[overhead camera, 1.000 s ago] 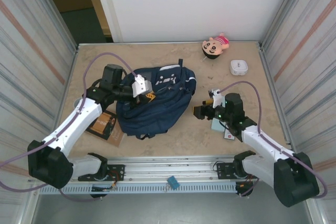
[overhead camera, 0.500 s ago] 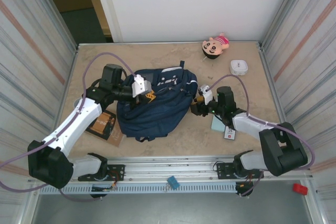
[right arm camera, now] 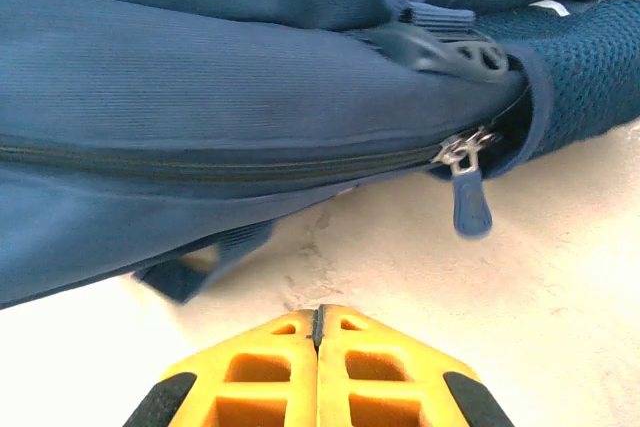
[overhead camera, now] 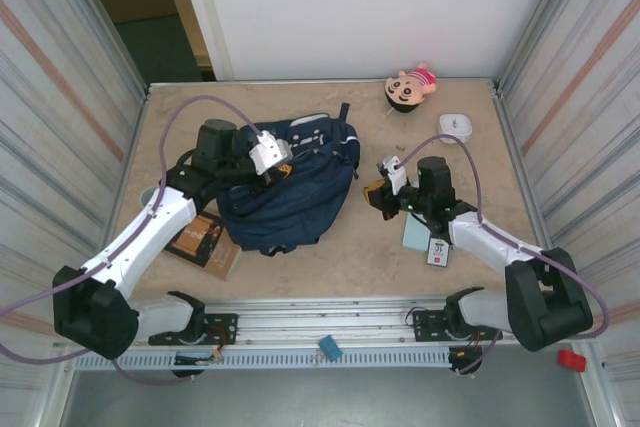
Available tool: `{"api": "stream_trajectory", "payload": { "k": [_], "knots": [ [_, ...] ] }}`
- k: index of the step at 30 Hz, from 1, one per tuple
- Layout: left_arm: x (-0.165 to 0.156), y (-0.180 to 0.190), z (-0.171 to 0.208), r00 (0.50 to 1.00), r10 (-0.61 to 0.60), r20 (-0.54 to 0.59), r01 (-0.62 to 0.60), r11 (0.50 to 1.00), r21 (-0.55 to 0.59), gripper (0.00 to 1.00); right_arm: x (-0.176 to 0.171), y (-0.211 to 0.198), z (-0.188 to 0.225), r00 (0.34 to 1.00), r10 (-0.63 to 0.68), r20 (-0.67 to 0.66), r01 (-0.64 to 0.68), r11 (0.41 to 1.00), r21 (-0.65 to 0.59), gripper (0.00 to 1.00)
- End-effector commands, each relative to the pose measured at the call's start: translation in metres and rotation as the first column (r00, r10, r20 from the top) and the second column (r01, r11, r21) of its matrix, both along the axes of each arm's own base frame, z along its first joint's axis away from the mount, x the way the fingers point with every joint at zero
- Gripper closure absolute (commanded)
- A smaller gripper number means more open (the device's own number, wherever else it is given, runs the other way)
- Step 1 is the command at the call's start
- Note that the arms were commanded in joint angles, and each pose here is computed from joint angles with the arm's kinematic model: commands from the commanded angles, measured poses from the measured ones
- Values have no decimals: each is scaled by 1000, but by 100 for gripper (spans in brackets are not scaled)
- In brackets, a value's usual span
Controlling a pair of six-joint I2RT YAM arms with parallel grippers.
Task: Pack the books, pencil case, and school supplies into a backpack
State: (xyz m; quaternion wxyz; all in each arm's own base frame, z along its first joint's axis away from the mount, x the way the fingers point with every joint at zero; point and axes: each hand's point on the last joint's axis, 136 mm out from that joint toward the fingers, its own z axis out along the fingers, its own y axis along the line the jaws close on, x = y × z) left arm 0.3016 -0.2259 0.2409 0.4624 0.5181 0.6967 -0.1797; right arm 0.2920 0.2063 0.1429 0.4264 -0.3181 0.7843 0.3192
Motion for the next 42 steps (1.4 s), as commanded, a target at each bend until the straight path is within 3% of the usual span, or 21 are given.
{"api": "stream_trajectory", "payload": {
  "k": [1, 5, 9, 11, 18, 21, 27, 31, 37, 42],
  "knots": [
    [19, -2, 32, 990, 87, 115, -83, 996, -38, 100, -15, 7, 12, 997, 69, -17, -69, 998, 1, 100],
    [8, -13, 39, 994, 21, 112, -12, 996, -86, 100, -11, 6, 13, 999, 43, -21, -43, 999, -26, 99],
    [-24, -24, 56, 973, -159, 166, 182, 973, -138, 100, 18, -13, -5, 997, -82, -12, 81, 994, -69, 48],
    [-36, -23, 65, 959, -221, 178, 250, 954, -165, 100, 28, -14, -5, 997, -74, -32, 72, 995, -64, 35],
    [-49, -8, 80, 940, -287, 184, 326, 914, -241, 100, 49, 6, -6, 999, 31, -14, -32, 998, -57, 28],
    [-52, -5, 84, 935, -302, 188, 344, 904, -256, 100, 47, 15, -2, 995, 104, 13, -103, 994, -36, 32],
    [-48, -2, 83, 941, -281, 188, 323, 912, -252, 100, 36, 25, 8, 980, 196, 35, -197, 980, 26, 63],
    [-33, 2, 75, 963, -209, 171, 245, 943, -225, 100, 28, 24, 8, 977, 211, 15, -212, 977, 35, 85],
    [-5, 16, 61, 987, -44, 156, 70, 983, -169, 100, 22, 20, 12, 978, 210, -9, -210, 977, 41, 100],
    [6, 18, 52, 987, 17, 160, 2, 993, -120, 100, 19, 19, 17, 979, 203, -27, -202, 979, 34, 100]
  ]
}}
